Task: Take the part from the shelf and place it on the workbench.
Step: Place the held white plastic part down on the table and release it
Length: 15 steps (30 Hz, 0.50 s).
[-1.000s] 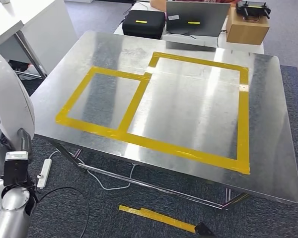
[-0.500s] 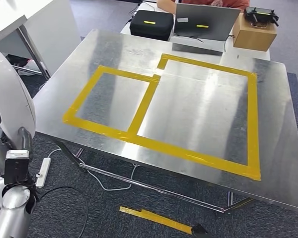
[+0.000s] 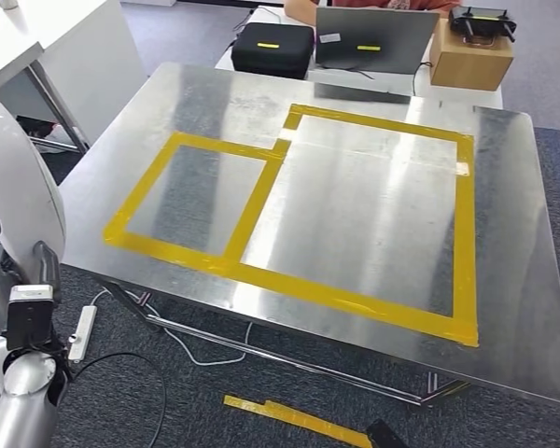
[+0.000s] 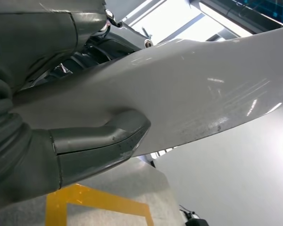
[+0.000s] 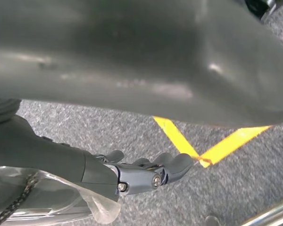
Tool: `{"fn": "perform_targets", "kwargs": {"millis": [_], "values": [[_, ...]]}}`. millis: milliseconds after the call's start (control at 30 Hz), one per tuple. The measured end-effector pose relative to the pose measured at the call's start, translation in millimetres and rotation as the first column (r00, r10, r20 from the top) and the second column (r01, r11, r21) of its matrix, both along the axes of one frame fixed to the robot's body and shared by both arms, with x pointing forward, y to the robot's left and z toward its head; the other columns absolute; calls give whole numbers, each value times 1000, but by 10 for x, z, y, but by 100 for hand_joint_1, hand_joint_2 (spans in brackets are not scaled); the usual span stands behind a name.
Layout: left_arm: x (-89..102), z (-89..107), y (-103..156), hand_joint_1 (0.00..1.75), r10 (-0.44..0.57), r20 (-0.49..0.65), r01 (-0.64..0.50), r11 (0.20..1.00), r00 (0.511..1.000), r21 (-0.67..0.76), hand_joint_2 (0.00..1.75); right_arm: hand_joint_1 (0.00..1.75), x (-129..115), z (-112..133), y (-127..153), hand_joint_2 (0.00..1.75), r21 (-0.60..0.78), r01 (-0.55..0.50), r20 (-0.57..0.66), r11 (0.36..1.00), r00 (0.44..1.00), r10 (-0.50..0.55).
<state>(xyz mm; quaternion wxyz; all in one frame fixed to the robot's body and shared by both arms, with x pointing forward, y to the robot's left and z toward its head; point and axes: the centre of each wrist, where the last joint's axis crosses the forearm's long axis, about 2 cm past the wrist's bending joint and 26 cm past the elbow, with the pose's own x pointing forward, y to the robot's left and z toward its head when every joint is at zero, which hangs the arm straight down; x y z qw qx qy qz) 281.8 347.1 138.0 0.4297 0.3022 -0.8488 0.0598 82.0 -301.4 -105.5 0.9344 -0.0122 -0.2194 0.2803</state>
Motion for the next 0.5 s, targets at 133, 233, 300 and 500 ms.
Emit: {"fn": "perform_targets", "kwargs": {"millis": [133,233,300,500], "values": [[-5,-8,1,175,0,-3,0,1000,1000,1,175,0,-8,-1,1,0,1,0,-2,1000,1000,0],[4,2,1,175,0,0,0,1000,1000,1,175,0,2,0,1,0,1,0,0,1000,1000,0],[2,0,3,175,1,-1,-1,1000,1000,0,175,0,2,0,0,0,1,0,0,1000,1000,0],[3,1,3,175,2,0,-2,1000,1000,-1,175,0,-3,-1,5,0,3,-1,-2,1000,1000,1]]}}
